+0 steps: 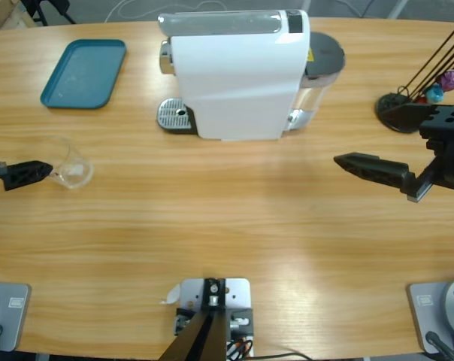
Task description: Pour coffee
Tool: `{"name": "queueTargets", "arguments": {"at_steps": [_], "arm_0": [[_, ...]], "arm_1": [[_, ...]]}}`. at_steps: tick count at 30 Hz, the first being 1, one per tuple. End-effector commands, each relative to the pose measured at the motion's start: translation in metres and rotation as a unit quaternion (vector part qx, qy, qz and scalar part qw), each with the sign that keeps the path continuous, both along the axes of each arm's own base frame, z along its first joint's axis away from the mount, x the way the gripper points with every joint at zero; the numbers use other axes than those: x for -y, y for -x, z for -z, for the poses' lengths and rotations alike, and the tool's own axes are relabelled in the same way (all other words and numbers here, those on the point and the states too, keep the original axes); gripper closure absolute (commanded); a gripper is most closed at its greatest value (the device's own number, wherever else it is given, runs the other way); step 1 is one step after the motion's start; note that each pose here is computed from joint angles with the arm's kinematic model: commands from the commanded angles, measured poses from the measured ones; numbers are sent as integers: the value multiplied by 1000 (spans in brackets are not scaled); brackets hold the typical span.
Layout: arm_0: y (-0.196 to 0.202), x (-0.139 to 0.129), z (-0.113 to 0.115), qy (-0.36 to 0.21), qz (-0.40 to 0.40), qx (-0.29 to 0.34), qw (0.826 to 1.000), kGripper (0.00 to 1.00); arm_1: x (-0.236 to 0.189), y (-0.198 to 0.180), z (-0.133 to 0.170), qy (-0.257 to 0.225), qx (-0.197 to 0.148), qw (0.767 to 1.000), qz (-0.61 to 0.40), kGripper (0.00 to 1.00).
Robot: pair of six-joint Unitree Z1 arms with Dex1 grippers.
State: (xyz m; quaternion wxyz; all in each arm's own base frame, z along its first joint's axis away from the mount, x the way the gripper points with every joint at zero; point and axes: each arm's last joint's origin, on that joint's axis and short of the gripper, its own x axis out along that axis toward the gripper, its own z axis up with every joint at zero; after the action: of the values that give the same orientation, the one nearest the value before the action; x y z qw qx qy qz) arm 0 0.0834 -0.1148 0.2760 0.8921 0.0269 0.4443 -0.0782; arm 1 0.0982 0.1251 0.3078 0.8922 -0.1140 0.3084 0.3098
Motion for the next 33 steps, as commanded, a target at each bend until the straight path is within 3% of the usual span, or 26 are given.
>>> {"name": "queueTargets", "arguments": {"at_steps": [1, 11, 22, 33], "arm_0": [[-3, 16, 25, -42, 11, 40, 998, 0], [-11, 29, 38, -69, -10, 45, 997, 0], [-5, 20, 59, -33, -35, 84, 995, 0], [-4, 23, 59, -35, -27, 87, 995, 0]], "arm_1": [[4, 2, 13, 26, -8, 1000, 12, 0], [2, -1, 16, 36, -12, 999, 25, 0], [5, 1, 18, 46, -15, 998, 28, 0], [0, -3, 20, 48, -15, 998, 29, 0]]}}
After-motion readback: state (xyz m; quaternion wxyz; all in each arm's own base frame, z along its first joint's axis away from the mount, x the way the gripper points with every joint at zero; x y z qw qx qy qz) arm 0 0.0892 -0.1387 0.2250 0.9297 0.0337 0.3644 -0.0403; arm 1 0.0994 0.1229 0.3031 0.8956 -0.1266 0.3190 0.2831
